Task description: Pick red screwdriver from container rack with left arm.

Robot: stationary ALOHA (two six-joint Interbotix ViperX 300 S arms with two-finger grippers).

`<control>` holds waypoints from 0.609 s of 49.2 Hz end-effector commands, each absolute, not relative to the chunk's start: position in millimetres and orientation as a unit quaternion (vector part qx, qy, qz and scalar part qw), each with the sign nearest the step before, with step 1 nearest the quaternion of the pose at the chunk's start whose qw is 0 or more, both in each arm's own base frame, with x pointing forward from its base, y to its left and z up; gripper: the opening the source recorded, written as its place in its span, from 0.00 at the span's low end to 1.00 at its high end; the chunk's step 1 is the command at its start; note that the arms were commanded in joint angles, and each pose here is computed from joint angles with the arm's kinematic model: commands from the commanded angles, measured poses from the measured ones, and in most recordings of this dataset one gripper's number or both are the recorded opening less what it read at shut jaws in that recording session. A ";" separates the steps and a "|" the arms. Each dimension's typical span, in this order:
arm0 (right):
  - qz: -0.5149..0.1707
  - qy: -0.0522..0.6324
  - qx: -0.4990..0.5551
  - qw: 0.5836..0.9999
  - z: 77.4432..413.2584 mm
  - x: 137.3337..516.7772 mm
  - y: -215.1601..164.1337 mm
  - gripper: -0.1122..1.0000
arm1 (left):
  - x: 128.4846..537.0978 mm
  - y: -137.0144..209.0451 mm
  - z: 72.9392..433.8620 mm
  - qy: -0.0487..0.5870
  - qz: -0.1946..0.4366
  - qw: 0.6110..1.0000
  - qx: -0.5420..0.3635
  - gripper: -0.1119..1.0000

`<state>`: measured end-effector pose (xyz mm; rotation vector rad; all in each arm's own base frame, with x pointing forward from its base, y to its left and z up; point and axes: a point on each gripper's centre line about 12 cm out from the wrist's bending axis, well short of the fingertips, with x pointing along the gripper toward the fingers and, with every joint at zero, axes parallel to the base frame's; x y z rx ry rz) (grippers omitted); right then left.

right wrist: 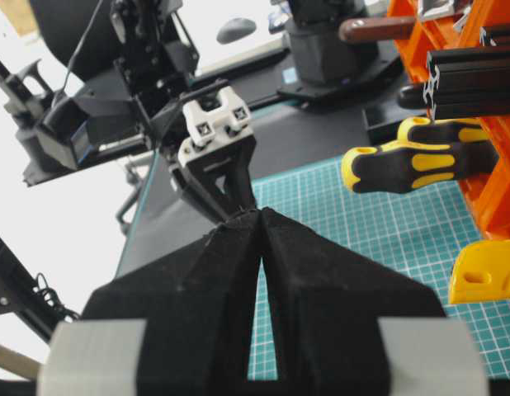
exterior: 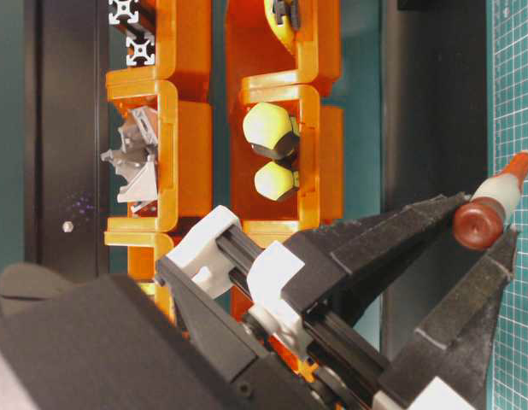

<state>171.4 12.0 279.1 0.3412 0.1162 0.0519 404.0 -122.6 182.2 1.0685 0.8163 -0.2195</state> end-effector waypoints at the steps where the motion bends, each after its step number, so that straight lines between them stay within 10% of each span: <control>1: 0.027 0.047 0.172 0.984 290.4 173.4 11.9 0.10 | 408.4 -126.2 195.8 0.359 -0.099 0.789 0.488 0.33; 8: 0.028 0.047 0.172 0.984 290.4 173.4 12.1 0.10 | 406.8 -125.7 194.6 0.361 -0.094 0.797 0.475 0.37; 20: 0.028 0.048 0.172 0.983 290.1 173.7 12.2 0.10 | 399.2 -124.9 182.6 0.367 -0.091 0.828 0.414 0.90; 30: 0.027 0.050 0.172 0.983 289.2 173.9 12.2 0.10 | 393.1 -123.4 178.6 0.375 -0.076 0.846 0.371 0.87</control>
